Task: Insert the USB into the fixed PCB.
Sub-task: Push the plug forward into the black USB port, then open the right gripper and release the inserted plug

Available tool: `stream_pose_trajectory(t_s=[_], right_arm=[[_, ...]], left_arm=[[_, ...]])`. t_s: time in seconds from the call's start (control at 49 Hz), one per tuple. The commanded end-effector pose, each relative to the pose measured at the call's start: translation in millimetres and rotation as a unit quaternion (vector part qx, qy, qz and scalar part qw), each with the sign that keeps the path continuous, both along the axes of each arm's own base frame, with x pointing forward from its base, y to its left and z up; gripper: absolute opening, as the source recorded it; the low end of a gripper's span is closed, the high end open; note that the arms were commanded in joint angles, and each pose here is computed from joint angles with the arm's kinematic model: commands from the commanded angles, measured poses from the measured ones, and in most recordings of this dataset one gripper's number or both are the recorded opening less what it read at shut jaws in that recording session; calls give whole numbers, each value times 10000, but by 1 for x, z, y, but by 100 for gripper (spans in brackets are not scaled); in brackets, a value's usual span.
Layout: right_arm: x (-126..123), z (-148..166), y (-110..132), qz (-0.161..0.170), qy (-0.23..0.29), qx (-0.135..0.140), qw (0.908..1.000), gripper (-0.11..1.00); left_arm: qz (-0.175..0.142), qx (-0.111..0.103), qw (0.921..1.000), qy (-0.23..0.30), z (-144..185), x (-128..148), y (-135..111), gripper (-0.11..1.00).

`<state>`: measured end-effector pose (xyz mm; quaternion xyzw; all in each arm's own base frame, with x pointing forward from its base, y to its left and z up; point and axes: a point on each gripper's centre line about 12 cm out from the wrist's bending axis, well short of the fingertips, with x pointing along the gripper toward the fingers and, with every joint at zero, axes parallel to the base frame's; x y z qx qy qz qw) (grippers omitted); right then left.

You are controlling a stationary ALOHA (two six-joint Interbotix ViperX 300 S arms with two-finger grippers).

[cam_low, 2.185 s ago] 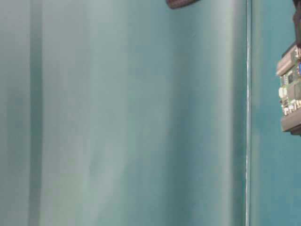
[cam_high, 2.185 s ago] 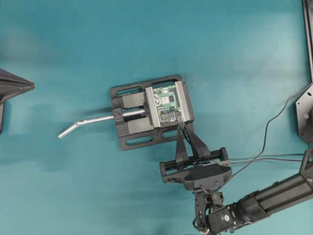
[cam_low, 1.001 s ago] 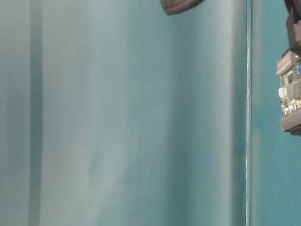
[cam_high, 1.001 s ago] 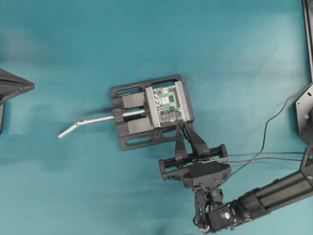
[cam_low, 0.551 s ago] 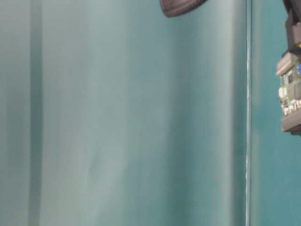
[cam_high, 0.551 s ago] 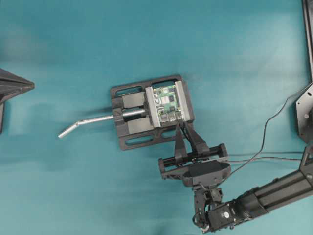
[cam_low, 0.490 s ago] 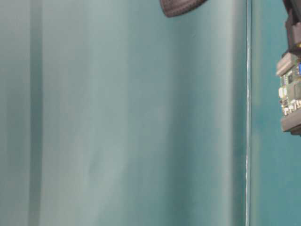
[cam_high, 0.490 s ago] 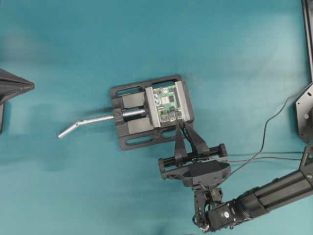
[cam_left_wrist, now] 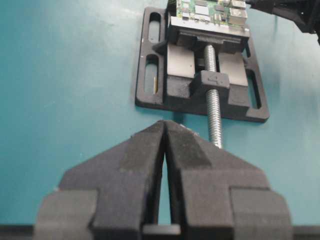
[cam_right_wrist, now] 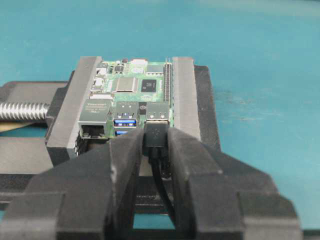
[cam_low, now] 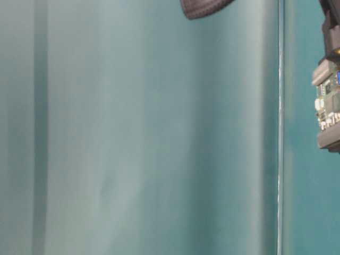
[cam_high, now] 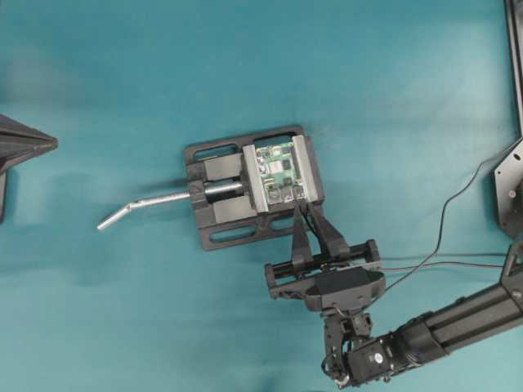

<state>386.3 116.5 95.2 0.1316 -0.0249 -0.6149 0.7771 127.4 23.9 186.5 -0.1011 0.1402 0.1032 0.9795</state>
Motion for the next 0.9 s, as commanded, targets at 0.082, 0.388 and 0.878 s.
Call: stream_pose_trajectory(t_s=[0.082, 0.388, 0.878], right_arm=[[8, 21, -11, -122, -282, 60, 9995, 20], [6, 21, -5, -44, -274, 61, 9996, 34], [0, 22, 13, 168, -264, 73, 9995, 38]], left_arm=[[25, -1, 9999, -102, 9, 2, 1, 0], [25, 8, 9999, -107, 10, 2, 1, 0], [25, 0, 9999, -109, 10, 2, 1, 0]])
